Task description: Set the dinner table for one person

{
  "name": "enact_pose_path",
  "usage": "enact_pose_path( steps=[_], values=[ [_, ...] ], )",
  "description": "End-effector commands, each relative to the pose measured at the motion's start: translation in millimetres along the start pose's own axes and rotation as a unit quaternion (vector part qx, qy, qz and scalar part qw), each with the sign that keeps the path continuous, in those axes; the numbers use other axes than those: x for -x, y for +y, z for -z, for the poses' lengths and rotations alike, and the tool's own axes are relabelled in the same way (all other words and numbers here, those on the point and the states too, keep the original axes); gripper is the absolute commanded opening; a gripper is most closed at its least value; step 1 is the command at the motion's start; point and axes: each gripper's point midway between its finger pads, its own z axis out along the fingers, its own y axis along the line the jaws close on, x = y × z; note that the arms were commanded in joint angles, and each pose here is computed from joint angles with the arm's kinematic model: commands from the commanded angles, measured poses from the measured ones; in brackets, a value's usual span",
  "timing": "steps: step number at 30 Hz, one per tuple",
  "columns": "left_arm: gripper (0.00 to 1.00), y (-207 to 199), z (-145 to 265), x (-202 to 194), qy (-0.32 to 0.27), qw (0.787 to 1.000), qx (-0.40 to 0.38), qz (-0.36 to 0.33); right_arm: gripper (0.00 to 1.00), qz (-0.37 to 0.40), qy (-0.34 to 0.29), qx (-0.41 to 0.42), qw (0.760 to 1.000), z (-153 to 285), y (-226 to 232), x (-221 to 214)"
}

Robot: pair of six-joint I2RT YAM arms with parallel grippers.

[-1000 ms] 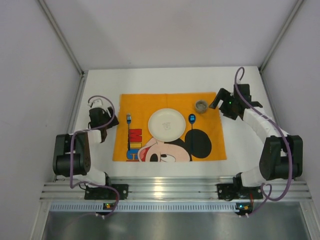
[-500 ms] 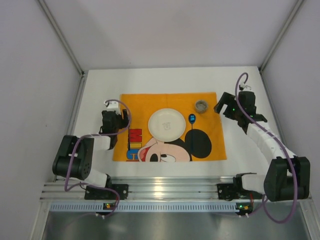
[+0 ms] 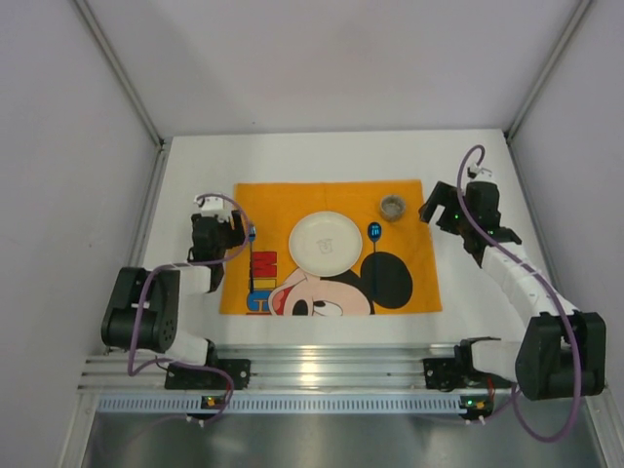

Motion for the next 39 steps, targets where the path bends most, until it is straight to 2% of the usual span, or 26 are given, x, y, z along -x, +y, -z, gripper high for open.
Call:
enact_pose_path(
  steps=[1, 2, 4, 5, 8, 10, 11, 15, 20, 21, 22, 23, 24, 25, 28, 31, 36, 39],
  values=[
    [0.80, 23, 0, 31, -0.057, 0.998, 0.040, 0.009, 0.97, 0.014, -0.052, 0.019, 0.998, 12, 12, 25],
    [0.92, 42, 3, 35, -0.075, 0.994, 0.077, 0.023, 0.98, 0.015, -0.050, 0.018, 0.998, 12, 10, 23],
    [0.89, 42, -1, 32, -0.061, 0.996, 0.064, 0.032, 0.98, 0.012, -0.056, 0.019, 0.998, 15, 11, 24],
    [0.88, 30, -4, 31, -0.054, 0.998, 0.030, 0.023, 0.98, 0.004, -0.053, 0.018, 0.998, 15, 9, 20],
    [0.82, 29, -6, 26, -0.035, 0.999, 0.029, 0.000, 0.98, -0.004, -0.055, 0.020, 0.998, 16, 9, 17],
    [0.84, 41, -2, 25, -0.039, 0.997, 0.063, -0.015, 0.98, -0.002, -0.061, 0.021, 0.998, 18, 9, 18],
    [0.89, 48, 0, 35, -0.065, 0.995, 0.078, -0.008, 0.98, 0.000, -0.061, 0.021, 0.998, 19, 8, 17],
    [0.81, 23, -15, 29, -0.056, 0.998, 0.003, -0.009, 0.98, 0.002, -0.065, 0.022, 0.998, 19, 7, 14],
    [0.87, 25, -10, 25, -0.071, 0.997, 0.008, -0.011, 0.98, 0.013, -0.094, 0.014, 0.995, 17, 6, 29],
    [0.91, 26, -7, 24, -0.082, 0.997, 0.015, -0.010, 0.98, 0.012, -0.101, -0.002, 0.995, 17, 0, 32],
    [0.92, 30, 3, 25, -0.131, 0.991, 0.024, -0.011, 0.98, 0.017, -0.118, -0.005, 0.993, 15, -1, 40],
    [0.96, 27, 9, 31, -0.156, 0.987, 0.031, -0.017, 0.99, 0.021, -0.133, -0.006, 0.991, 15, 1, 48],
    [0.97, 24, 6, 35, -0.150, 0.988, 0.029, -0.019, 0.99, 0.025, -0.145, -0.020, 0.989, 13, -4, 54],
    [0.97, 23, 3, 18, -0.101, 0.994, 0.026, -0.023, 1.00, 0.038, -0.156, -0.030, 0.987, 13, -8, 58],
    [0.99, 26, 4, 25, -0.129, 0.991, 0.031, -0.021, 1.00, 0.064, -0.187, -0.084, 0.977, 8, -31, 63],
    [0.98, 26, 4, 24, -0.124, 0.992, 0.031, -0.019, 1.00, 0.092, -0.197, -0.125, 0.968, -1, -49, 62],
    [0.98, 26, 4, 24, -0.124, 0.992, 0.031, -0.020, 1.00, 0.072, -0.173, -0.213, 0.959, -16, -89, 32],
    [0.98, 26, 4, 25, -0.126, 0.991, 0.031, -0.019, 1.00, 0.073, -0.201, -0.234, 0.948, -17, -104, 23]
  ],
)
